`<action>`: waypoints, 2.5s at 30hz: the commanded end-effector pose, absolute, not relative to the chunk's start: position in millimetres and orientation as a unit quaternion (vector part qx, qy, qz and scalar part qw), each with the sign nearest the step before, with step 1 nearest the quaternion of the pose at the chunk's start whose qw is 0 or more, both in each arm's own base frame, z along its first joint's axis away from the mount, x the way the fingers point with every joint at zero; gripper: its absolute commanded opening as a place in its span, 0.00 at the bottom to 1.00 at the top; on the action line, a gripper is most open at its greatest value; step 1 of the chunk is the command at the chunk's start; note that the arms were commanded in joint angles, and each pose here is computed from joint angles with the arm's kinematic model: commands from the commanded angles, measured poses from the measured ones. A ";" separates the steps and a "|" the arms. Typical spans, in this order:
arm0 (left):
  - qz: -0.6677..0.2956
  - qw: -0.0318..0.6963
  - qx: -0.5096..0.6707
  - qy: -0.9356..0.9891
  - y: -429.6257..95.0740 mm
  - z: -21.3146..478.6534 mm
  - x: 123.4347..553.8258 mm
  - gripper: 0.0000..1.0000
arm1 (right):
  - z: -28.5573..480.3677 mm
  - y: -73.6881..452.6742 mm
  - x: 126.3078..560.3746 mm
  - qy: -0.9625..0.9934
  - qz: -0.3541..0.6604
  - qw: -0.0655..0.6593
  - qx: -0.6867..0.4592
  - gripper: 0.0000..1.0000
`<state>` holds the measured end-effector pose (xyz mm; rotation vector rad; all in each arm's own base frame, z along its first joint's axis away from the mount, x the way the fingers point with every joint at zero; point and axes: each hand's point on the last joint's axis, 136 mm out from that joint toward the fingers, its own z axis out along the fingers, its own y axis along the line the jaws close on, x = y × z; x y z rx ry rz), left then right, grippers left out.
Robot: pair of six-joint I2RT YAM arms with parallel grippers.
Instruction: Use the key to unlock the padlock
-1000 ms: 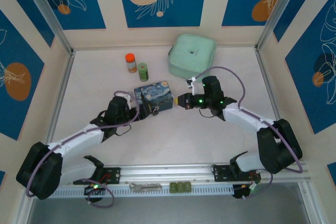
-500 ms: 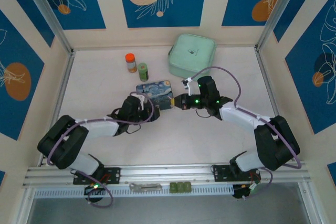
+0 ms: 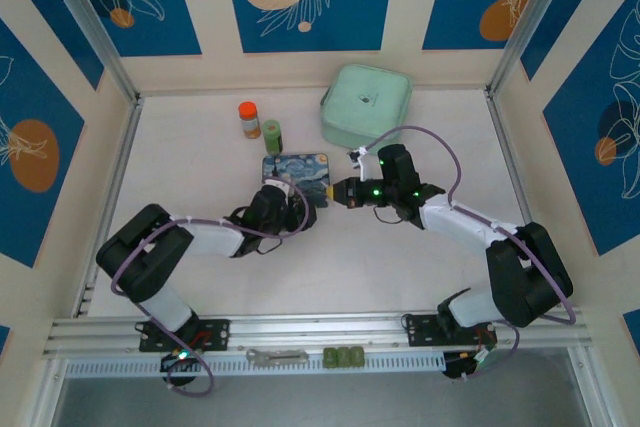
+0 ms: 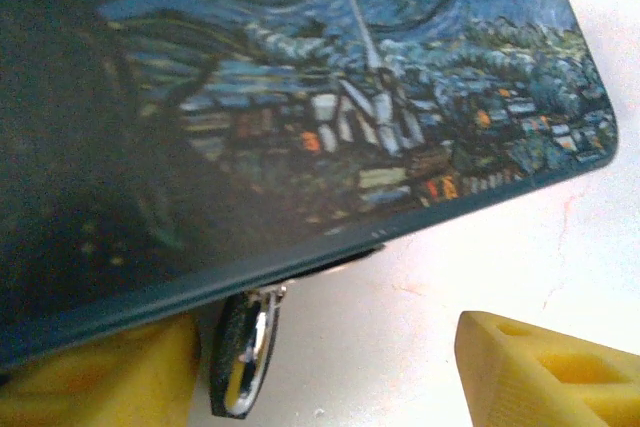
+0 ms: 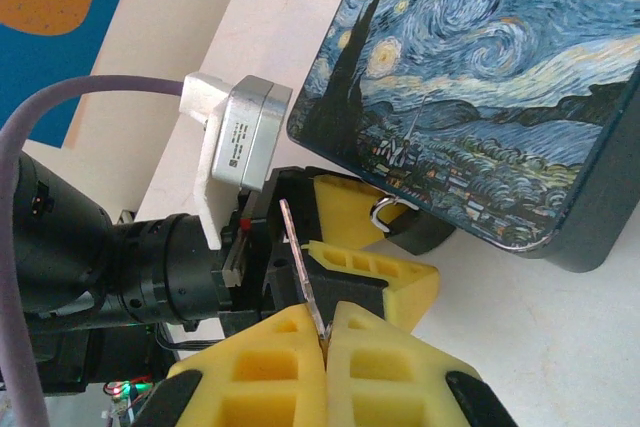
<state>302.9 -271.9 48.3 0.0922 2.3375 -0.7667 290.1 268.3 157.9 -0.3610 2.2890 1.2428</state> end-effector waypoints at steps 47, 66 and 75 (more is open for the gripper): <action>-0.662 0.257 -0.035 0.703 -335.1 140.7 321.2 0.00 | 91.9 236.2 262.1 0.820 0.566 0.080 -0.001 0.00; -0.674 0.241 -0.022 0.698 -340.8 146.8 318.7 0.00 | 105.1 238.5 274.9 0.796 0.597 0.091 -0.022 0.00; -0.679 0.236 -0.013 0.695 -342.3 151.9 314.8 0.00 | 104.7 236.7 282.6 0.794 0.599 0.099 -0.018 0.00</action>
